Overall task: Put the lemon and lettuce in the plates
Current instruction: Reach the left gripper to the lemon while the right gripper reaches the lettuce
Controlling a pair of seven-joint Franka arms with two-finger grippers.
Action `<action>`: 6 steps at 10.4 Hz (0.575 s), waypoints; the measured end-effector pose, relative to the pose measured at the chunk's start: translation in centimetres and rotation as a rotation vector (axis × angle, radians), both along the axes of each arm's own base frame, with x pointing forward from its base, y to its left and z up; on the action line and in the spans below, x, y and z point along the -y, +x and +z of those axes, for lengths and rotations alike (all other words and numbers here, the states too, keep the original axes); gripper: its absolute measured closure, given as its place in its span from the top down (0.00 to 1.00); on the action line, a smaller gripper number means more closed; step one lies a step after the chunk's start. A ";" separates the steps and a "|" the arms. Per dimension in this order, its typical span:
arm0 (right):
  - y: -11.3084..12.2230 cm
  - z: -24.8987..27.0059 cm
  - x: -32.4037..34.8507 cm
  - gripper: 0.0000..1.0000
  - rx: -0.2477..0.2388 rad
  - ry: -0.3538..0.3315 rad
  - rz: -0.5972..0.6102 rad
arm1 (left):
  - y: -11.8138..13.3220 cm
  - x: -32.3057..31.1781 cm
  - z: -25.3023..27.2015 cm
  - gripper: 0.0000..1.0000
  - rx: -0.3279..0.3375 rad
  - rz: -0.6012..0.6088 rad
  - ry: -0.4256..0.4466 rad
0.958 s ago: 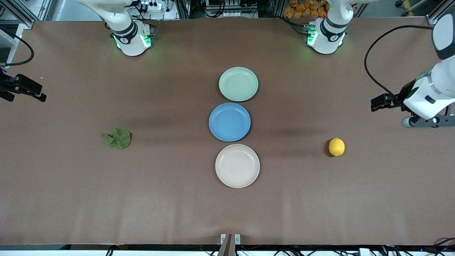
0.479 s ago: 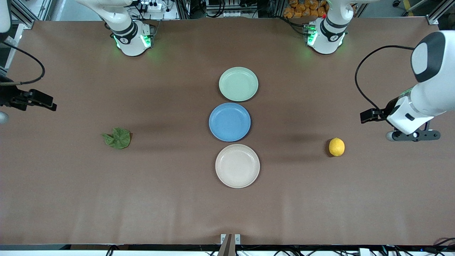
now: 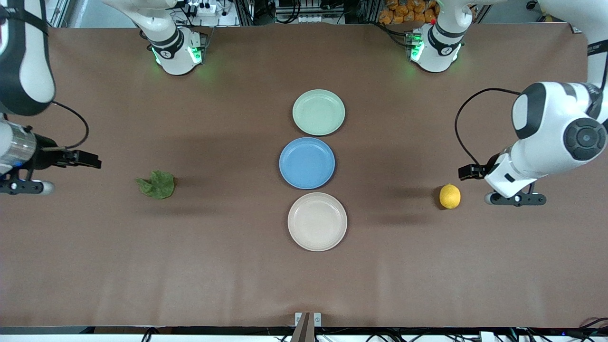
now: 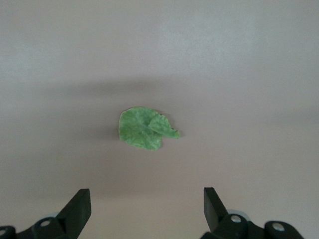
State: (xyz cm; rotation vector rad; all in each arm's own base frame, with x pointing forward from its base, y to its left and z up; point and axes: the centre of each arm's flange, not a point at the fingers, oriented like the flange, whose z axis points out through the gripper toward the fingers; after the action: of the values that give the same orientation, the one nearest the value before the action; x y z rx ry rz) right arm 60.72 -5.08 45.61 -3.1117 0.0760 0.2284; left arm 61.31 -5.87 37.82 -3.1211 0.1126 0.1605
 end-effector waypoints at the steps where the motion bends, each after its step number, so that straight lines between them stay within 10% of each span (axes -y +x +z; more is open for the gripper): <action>1: -0.1 -2.3 0.0 1.00 0.008 -0.001 -0.001 | -0.2 -0.2 -1.2 1.00 -0.002 -0.034 -0.004; 6: -0.4 -10.6 2.4 1.00 -0.044 -0.005 -0.088 | -0.8 -1.7 -5.5 1.00 0.009 -0.096 -0.016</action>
State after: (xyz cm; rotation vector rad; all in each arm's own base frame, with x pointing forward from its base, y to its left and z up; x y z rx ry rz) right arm 60.31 -7.48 34.97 -3.0991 0.2144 0.2944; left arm 60.46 -4.22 32.37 -3.1231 0.2640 0.1442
